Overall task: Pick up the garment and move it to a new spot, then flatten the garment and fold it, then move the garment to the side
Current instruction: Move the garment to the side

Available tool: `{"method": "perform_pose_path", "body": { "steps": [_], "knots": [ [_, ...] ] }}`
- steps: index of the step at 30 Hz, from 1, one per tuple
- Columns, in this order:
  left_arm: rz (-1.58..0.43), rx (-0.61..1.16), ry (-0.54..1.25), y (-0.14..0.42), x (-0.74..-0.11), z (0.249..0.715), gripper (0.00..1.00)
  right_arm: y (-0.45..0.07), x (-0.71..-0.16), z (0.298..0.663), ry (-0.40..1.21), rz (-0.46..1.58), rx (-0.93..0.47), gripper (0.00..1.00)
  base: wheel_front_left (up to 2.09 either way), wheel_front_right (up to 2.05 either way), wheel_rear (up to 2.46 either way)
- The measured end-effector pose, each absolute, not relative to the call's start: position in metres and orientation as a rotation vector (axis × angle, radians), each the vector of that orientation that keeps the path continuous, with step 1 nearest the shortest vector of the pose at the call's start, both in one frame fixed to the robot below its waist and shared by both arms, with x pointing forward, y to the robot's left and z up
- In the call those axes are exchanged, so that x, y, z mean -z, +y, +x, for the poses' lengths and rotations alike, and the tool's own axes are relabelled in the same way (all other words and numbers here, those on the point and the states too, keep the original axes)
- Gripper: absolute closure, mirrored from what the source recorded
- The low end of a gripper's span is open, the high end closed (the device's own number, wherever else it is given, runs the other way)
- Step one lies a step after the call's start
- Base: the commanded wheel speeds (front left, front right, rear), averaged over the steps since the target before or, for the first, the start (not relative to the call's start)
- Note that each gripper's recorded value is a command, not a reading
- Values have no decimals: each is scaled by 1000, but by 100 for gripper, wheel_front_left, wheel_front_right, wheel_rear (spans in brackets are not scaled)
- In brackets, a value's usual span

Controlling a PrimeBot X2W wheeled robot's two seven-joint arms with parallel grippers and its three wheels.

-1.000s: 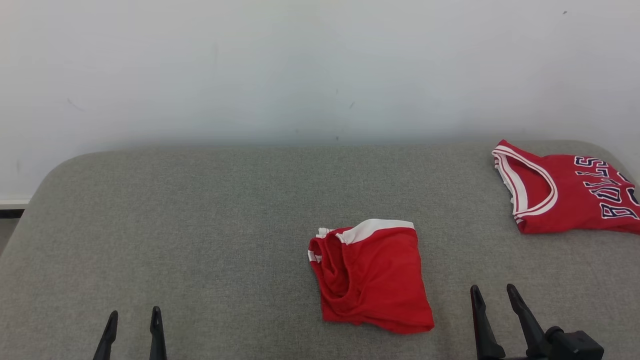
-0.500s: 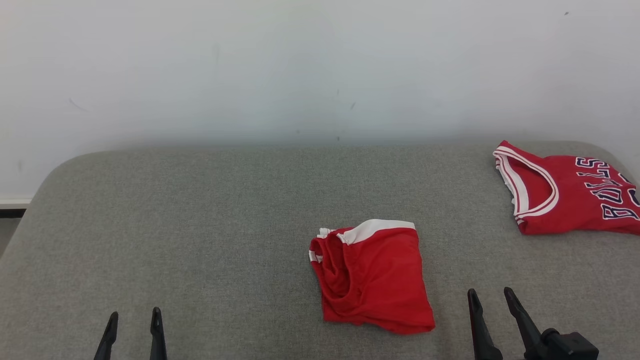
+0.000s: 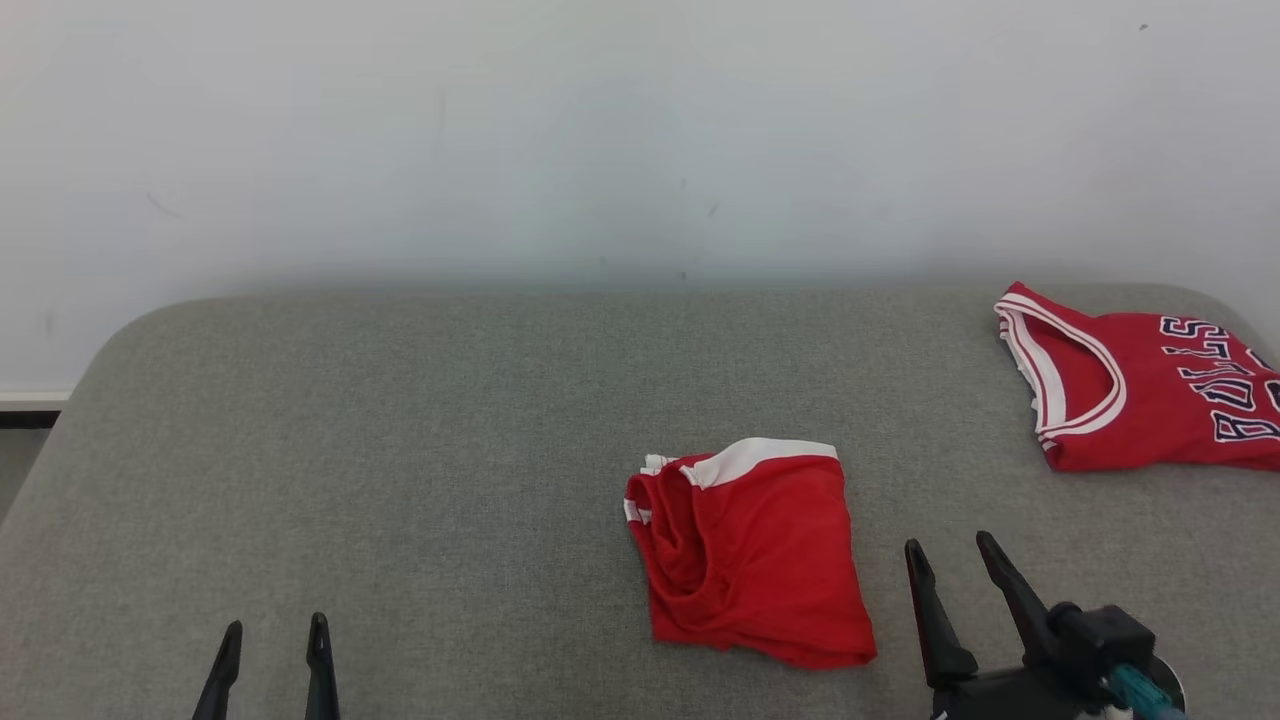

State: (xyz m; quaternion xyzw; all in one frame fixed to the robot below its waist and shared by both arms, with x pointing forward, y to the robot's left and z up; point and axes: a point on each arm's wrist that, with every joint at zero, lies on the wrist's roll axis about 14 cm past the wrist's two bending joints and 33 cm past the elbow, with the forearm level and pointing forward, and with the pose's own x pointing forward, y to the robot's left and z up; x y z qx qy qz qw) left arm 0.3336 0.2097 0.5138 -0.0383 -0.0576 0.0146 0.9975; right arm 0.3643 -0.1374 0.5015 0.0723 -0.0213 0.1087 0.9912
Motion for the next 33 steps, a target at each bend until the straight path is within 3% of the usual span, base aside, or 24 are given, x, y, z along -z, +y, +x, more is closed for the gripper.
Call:
{"method": "perform_pose_path", "body": {
  "steps": [13,33],
  "knots": [
    [-81,-53,-107,216,-511,330,0,-116,-477,420,137,61,-289,0,0,0,0],
    [-83,-90,-76,227,-503,335,0,-102,-398,440,467,94,-252,0,0,0,0]
  ]
}}
